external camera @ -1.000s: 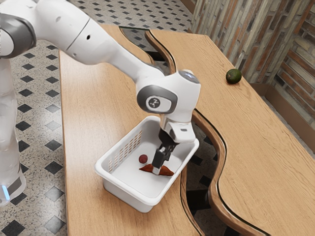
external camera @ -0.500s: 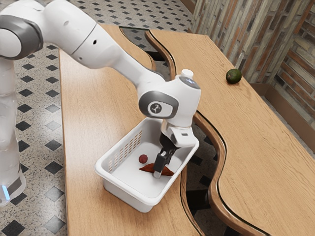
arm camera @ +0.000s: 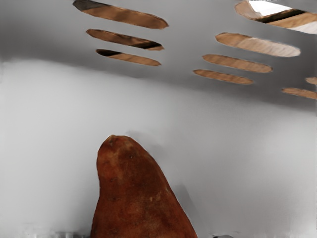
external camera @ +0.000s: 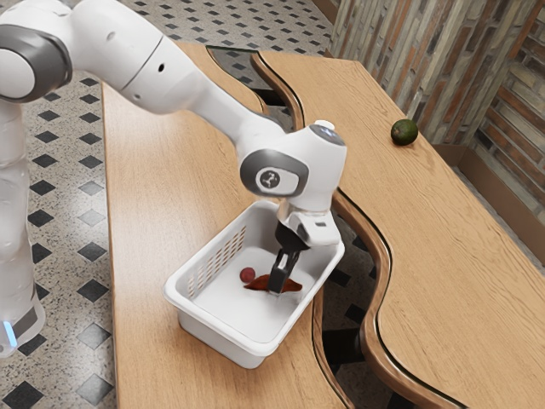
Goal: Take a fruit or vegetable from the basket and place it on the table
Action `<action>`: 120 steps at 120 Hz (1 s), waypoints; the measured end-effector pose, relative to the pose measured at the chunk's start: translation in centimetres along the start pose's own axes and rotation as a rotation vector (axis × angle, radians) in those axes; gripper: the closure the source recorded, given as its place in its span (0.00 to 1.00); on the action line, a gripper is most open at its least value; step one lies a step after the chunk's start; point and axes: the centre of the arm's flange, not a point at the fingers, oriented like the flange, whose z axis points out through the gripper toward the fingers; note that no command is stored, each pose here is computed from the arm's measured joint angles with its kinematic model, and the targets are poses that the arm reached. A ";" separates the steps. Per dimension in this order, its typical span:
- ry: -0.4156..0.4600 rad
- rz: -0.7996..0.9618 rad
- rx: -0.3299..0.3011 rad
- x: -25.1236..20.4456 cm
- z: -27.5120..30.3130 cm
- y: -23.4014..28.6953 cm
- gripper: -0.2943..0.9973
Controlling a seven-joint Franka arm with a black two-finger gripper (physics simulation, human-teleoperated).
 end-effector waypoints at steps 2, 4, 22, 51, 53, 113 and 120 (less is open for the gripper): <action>0.000 -0.004 0.001 -0.1 -0.1 0.0 0.54; 0.001 -0.008 0.002 -0.1 -0.2 0.0 0.56; 0.001 -0.042 0.013 -0.6 -1.6 0.0 0.61; 0.157 -0.035 0.180 -2.5 -19.4 5.0 0.63; 0.164 -0.050 0.190 -3.1 -20.7 4.8 0.63; -0.023 -0.697 0.119 -24.8 -27.9 -14.2 0.61; -0.043 -0.712 0.122 -25.0 -27.7 -14.2 0.48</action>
